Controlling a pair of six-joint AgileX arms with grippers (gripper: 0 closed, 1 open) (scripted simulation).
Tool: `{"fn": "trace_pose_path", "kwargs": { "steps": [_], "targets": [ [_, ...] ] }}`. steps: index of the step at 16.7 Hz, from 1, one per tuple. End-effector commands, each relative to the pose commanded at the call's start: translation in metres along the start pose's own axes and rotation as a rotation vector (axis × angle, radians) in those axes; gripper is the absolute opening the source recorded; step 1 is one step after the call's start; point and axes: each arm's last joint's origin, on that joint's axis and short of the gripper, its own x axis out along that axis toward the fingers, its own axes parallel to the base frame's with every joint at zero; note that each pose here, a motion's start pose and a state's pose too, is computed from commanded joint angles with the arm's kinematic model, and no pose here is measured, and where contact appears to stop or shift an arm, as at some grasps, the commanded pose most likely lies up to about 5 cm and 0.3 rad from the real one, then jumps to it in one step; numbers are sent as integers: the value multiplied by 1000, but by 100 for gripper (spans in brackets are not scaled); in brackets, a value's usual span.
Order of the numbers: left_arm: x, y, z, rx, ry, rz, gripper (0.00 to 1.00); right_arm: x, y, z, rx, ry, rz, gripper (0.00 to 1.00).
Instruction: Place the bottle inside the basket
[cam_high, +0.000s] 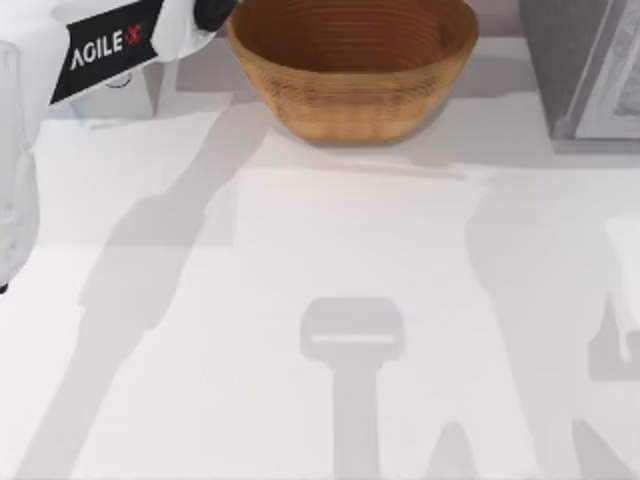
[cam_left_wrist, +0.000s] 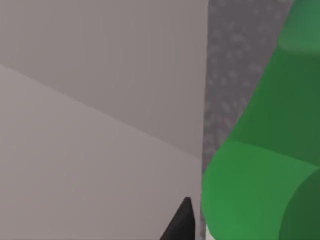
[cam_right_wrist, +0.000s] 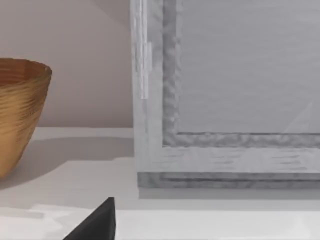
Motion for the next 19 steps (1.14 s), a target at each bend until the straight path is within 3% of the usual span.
{"fn": "trace_pose_path", "kwargs": {
  "steps": [13,19],
  "targets": [
    [0,0,0,0,0,0,98,0,0,0,0,0,0,100],
    [0,0,0,0,0,0,100,0,0,0,0,0,0,100]
  ]
}}
